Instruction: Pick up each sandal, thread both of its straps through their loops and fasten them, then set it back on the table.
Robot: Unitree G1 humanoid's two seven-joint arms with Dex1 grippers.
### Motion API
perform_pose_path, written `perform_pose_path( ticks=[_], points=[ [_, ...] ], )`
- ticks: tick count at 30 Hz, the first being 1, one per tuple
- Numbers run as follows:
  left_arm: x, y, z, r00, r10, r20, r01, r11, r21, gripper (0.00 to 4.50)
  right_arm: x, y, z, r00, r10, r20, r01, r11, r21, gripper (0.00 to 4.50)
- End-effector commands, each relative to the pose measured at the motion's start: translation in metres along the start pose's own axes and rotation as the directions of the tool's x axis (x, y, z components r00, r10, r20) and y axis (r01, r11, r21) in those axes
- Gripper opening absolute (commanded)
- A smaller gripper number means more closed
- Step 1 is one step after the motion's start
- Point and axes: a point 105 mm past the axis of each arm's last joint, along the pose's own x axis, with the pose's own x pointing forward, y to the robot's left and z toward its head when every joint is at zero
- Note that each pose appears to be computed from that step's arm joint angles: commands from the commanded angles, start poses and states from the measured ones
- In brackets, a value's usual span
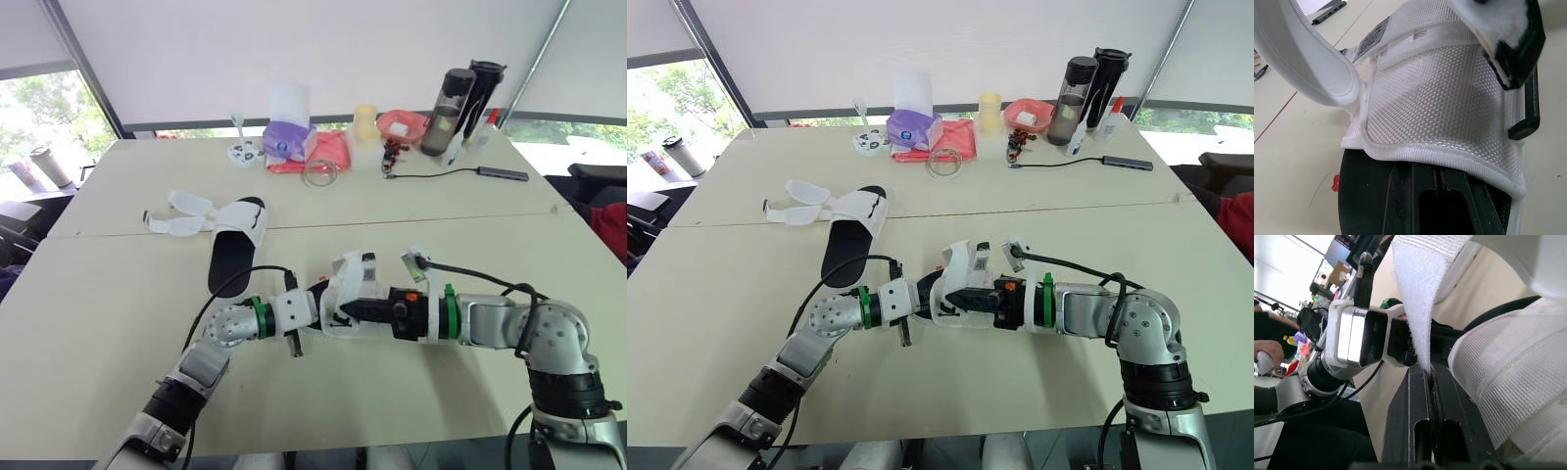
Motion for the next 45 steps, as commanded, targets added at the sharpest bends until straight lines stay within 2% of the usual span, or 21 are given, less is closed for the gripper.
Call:
perform_pose_path(
  ticks=[1,10,14,19,37,45],
  points=[
    [-0.01,-0.022,-0.041,0.986,-0.066,-0.15,0.051,0.994,-0.098,0.0,0.002,0.002,0.0,0.999,-0.021,-0.03,0.019,0.998,-0.06,0.05],
    [-0.011,-0.021,-0.041,0.986,-0.057,-0.154,0.042,0.994,-0.1,0.0,0.006,-0.001,0.012,0.999,-0.029,0.019,0.03,0.996,-0.089,0.05],
    [-0.011,-0.021,-0.042,0.986,-0.055,-0.155,0.039,0.994,-0.104,0.0,0.002,0.003,0.026,0.996,0.025,0.085,-0.02,0.998,-0.051,0.05],
    [-0.012,-0.022,-0.043,0.986,-0.054,-0.158,0.038,0.994,-0.106,0.0,0.0,0.002,0.03,0.994,0.023,0.103,-0.019,0.999,-0.035,0.05],
    [-0.013,-0.022,-0.045,0.985,-0.05,-0.168,0.032,0.994,-0.108,0.0,0.006,-0.003,0.001,1.0,0.0,-0.022,-0.001,0.998,-0.059,0.05],
    [-0.013,-0.022,-0.046,0.984,-0.045,-0.172,0.027,0.994,-0.105,0.0,0.011,-0.011,-0.008,0.992,-0.081,-0.097,0.058,0.974,-0.22,0.05]
  ],
)
